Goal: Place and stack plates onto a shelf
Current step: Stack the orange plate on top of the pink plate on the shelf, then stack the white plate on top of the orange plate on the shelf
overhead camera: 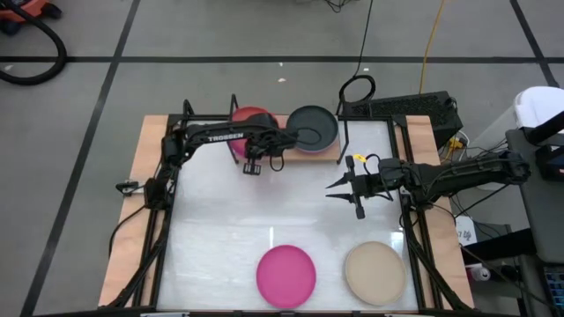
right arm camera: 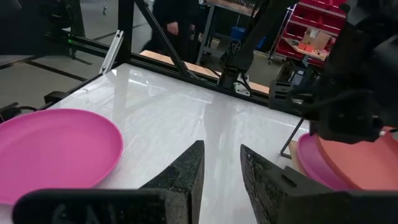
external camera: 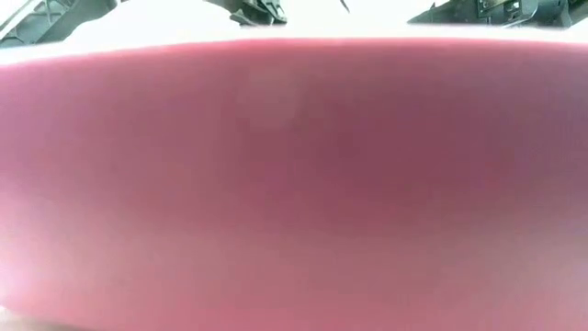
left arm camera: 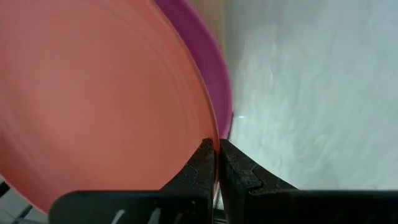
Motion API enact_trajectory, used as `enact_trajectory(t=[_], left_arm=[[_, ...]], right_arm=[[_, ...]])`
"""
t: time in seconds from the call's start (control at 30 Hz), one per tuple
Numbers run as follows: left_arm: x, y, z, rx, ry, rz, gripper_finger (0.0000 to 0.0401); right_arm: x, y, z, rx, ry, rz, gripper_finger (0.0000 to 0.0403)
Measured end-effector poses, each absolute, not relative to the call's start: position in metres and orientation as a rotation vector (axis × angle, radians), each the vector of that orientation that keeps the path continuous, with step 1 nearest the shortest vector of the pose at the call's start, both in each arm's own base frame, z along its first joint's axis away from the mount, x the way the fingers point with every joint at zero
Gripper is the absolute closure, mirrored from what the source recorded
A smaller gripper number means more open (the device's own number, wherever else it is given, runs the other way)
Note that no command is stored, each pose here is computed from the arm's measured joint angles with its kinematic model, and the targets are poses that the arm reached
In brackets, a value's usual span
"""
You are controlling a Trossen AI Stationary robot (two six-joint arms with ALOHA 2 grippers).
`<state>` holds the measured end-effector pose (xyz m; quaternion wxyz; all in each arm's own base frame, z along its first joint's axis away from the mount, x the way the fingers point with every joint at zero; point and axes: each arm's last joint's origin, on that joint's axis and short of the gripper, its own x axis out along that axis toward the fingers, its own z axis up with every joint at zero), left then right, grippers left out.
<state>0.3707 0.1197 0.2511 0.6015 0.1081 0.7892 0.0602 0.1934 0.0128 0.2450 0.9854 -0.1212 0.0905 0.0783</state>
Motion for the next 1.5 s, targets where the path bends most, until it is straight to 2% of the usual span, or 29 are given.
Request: enact_trajectory(t=[0.27,0.53,0.77,1.3,1.43,1.5], left_arm=[[0.367,0.125,0.238,0.214,1.854,0.153,0.0394],[0.376,0.129,0.235,0.182,1.731,0.104,0.0394],[0.378,0.13,0.235,0.177,1.708,0.109,0.0393],[0.377,0.132,0.239,0.118,1.693,0.228,0.0282],[0.367,0.128,0.268,0.023,1.65,0.252,0.0274],[0.357,0.123,0.294,-0.008,1.551,0.266,0.0273]], right_arm=[[0.193,0.013,0.245,-0.241,0.182,0.157,0.0316],[0.193,0.013,0.245,-0.241,0.182,0.157,0.0316],[0.193,0.013,0.245,-0.241,0.182,0.157,0.0316],[0.193,0.013,0.245,-0.243,0.184,0.158,0.0316],[0.193,0.013,0.243,-0.244,0.199,0.159,0.0316],[0.193,0.013,0.243,-0.243,0.206,0.16,0.0316]])
